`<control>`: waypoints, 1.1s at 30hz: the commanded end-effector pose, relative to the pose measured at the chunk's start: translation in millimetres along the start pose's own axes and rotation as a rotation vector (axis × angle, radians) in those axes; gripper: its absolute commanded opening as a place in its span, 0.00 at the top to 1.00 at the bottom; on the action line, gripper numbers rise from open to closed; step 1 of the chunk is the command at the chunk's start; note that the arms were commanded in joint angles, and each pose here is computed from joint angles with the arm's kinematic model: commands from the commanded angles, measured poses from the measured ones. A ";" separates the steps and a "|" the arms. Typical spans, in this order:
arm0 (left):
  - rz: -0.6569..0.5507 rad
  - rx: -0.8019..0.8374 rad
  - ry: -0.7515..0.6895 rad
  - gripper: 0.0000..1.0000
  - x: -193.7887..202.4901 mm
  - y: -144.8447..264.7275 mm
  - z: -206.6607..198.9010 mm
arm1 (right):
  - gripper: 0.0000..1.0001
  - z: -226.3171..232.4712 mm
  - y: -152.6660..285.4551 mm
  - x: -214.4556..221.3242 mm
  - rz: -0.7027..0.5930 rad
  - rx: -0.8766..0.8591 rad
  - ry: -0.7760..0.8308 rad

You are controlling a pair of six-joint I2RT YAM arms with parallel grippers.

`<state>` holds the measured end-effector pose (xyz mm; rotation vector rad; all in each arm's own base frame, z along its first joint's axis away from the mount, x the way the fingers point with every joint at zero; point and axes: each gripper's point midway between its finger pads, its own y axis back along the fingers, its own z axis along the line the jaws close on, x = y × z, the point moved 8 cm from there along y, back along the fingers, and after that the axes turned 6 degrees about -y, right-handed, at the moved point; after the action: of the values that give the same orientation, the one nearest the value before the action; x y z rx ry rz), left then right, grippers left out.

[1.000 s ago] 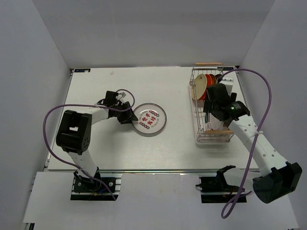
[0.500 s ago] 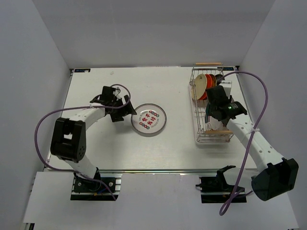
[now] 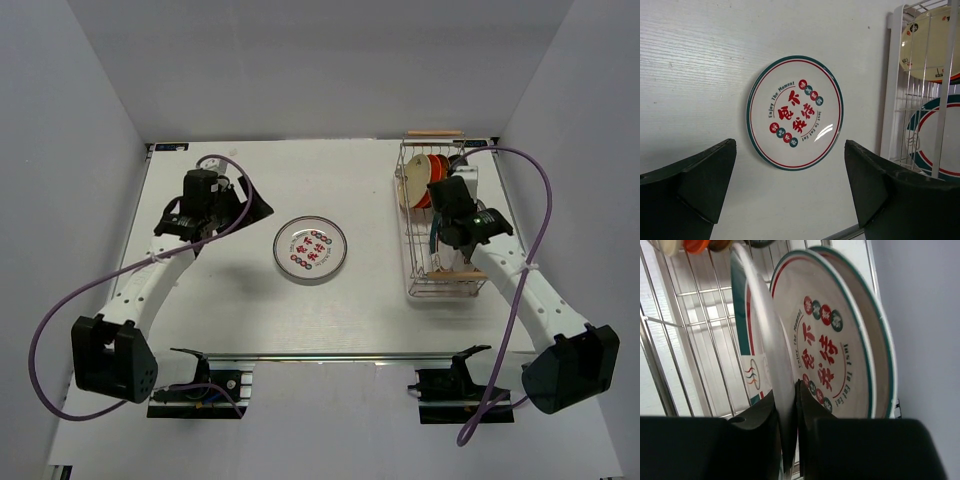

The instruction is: Unload the plates from the dish rack

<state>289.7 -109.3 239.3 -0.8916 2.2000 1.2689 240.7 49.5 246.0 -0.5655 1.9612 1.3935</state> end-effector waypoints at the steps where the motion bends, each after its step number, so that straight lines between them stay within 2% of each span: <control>1: -0.048 0.018 -0.008 0.02 -7.6 14.2 -8.0 | 0.95 -6.8 17.1 -34.8 -0.116 0.003 -0.058; 9: -0.054 0.118 -0.041 0.02 -8.8 23.5 -18.6 | 0.99 -16.3 60.5 -81.9 -0.260 -0.112 -0.078; 14: -0.046 0.247 -0.076 0.02 -10.1 28.9 -31.5 | 1.00 -14.7 93.8 -110.2 -0.372 -0.287 -0.121; 18: -0.038 0.333 -0.099 0.02 -9.7 32.7 -39.2 | 1.00 0.0 102.8 -115.7 -0.413 -0.468 -0.103; 22: -0.041 0.416 -0.121 0.02 -9.9 34.0 -45.8 | 1.00 35.6 100.8 -111.7 -0.359 -0.739 -0.069; 27: -0.005 0.445 -0.112 0.02 -1.9 25.3 -43.1 | 1.00 88.5 91.0 -91.8 -0.161 -1.112 -0.094; 29: 0.030 0.460 -0.108 0.02 4.3 19.2 -40.5 | 1.00 102.8 83.7 -90.4 -0.117 -1.185 -0.115; 30: 0.048 0.470 -0.102 0.02 6.6 16.7 -40.1 | 1.00 110.8 81.4 -80.5 -0.053 -1.260 -0.124; 32: 0.075 0.488 -0.093 0.02 10.7 11.6 -38.9 | 1.00 122.0 76.3 -80.9 -0.050 -1.335 -0.148; 33: 0.099 0.505 -0.084 0.02 13.5 8.7 -38.8 | 1.00 126.5 76.5 -74.8 -0.001 -1.394 -0.152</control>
<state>274.8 -138.1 260.6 -0.6071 2.3147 0.7867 279.2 169.0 296.0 -0.8866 0.9871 2.3914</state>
